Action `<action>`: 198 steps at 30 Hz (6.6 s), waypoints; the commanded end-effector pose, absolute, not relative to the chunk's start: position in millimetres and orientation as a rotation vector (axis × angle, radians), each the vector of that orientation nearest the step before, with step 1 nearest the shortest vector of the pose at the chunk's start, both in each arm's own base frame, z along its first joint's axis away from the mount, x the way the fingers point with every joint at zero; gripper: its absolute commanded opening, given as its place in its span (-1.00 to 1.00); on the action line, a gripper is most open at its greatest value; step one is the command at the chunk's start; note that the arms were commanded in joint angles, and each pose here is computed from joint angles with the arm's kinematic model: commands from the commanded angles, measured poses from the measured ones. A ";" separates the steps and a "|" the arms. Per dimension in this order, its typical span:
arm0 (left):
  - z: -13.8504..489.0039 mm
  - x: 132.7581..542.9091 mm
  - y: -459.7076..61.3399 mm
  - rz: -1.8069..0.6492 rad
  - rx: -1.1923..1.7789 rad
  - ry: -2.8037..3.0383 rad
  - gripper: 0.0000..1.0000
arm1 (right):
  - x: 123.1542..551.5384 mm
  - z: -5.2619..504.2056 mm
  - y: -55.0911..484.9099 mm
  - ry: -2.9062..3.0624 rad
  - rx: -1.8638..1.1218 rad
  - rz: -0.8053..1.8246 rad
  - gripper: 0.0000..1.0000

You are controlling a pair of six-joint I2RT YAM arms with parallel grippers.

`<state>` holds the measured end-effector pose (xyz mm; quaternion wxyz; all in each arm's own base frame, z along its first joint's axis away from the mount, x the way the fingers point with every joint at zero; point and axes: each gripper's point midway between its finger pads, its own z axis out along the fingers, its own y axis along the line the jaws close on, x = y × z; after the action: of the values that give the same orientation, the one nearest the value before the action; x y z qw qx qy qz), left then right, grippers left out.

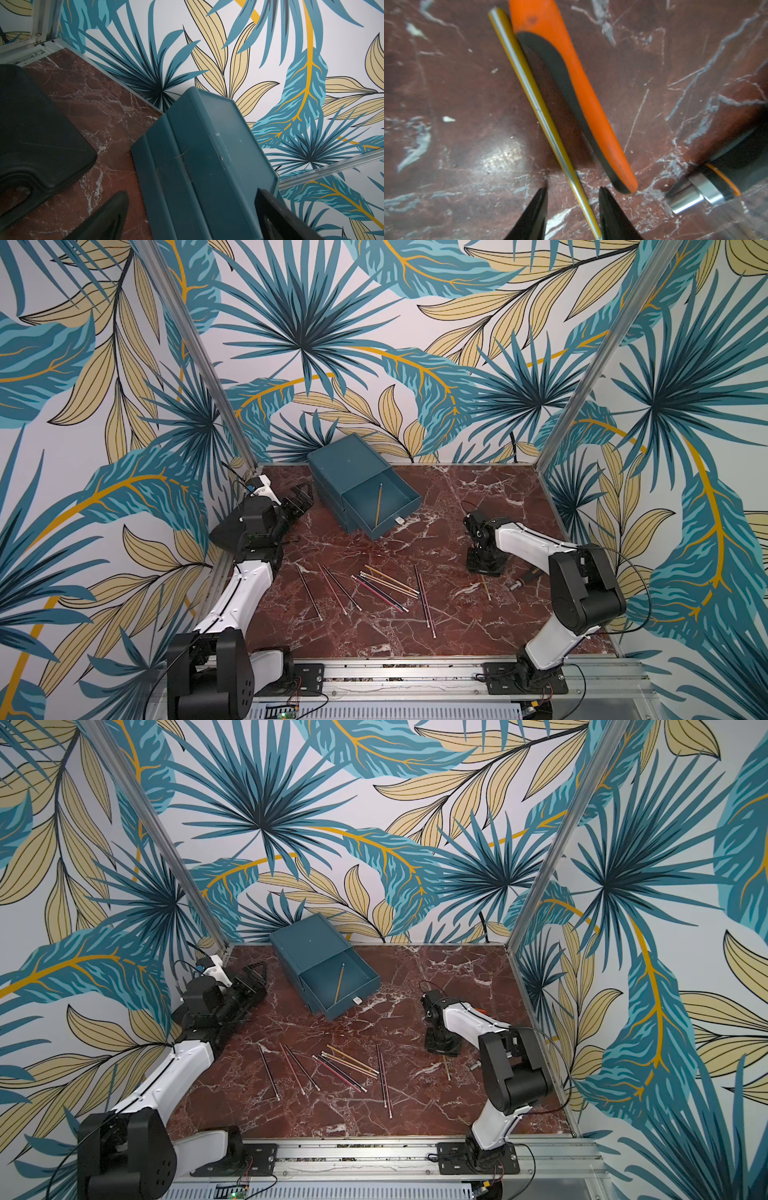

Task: Please place the pencils in the drawer according to their color
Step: Pick up the pencil from the center of the board, then place the pencil in the drawer.

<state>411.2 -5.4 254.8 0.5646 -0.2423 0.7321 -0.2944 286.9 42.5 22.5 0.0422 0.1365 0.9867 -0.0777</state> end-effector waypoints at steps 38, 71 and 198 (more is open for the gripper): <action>262.6 413.0 -3.4 -0.707 -0.558 1.689 1.00 | 291.5 1.1 48.1 3.092 0.563 0.037 -0.70; 259.5 412.5 -2.8 -0.706 -0.564 1.692 1.00 | 316.1 35.3 104.4 2.962 0.404 0.353 -1.00; 221.2 331.7 -7.4 -0.755 -0.564 1.628 0.99 | 261.9 118.3 284.0 2.315 -0.727 0.275 -0.37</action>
<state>337.3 -9.9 217.2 0.5799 -0.2403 0.7092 -0.3210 258.1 281.4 130.7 0.3285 -0.2839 0.8941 0.1097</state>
